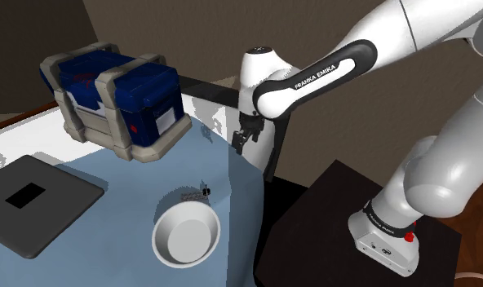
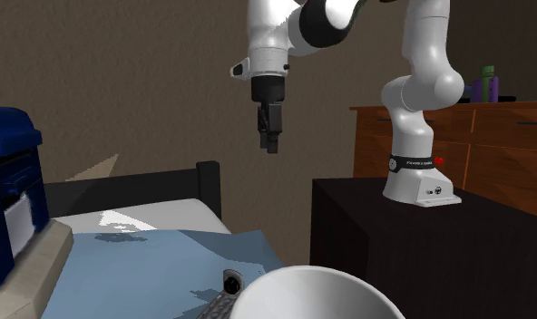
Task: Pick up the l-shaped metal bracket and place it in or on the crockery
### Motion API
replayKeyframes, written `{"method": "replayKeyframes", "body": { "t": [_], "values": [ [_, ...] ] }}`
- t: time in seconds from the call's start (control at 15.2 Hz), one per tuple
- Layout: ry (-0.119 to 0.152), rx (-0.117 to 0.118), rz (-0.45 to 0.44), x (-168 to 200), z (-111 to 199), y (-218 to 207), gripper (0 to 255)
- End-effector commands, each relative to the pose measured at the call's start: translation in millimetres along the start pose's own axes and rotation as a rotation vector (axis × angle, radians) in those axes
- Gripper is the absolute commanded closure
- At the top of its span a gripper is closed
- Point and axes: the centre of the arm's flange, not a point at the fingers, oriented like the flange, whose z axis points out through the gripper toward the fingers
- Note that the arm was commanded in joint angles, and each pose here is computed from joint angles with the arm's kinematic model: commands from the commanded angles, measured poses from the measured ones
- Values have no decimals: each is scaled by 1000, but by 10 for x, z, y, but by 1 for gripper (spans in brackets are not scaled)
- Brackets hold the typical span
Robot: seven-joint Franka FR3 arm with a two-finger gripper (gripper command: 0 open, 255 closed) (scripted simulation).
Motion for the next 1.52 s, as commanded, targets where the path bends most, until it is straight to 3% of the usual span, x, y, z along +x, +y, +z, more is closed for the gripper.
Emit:
{"method": "replayKeyframes", "body": {
  "t": [0.0,1.06,1.45],
  "values": [
    [0,-2,-20,82,210,-172,0],
    [-7,-30,-178,886,1806,-1322,0],
    [-7,-30,-178,884,2123,-1312,0]
  ]
}}
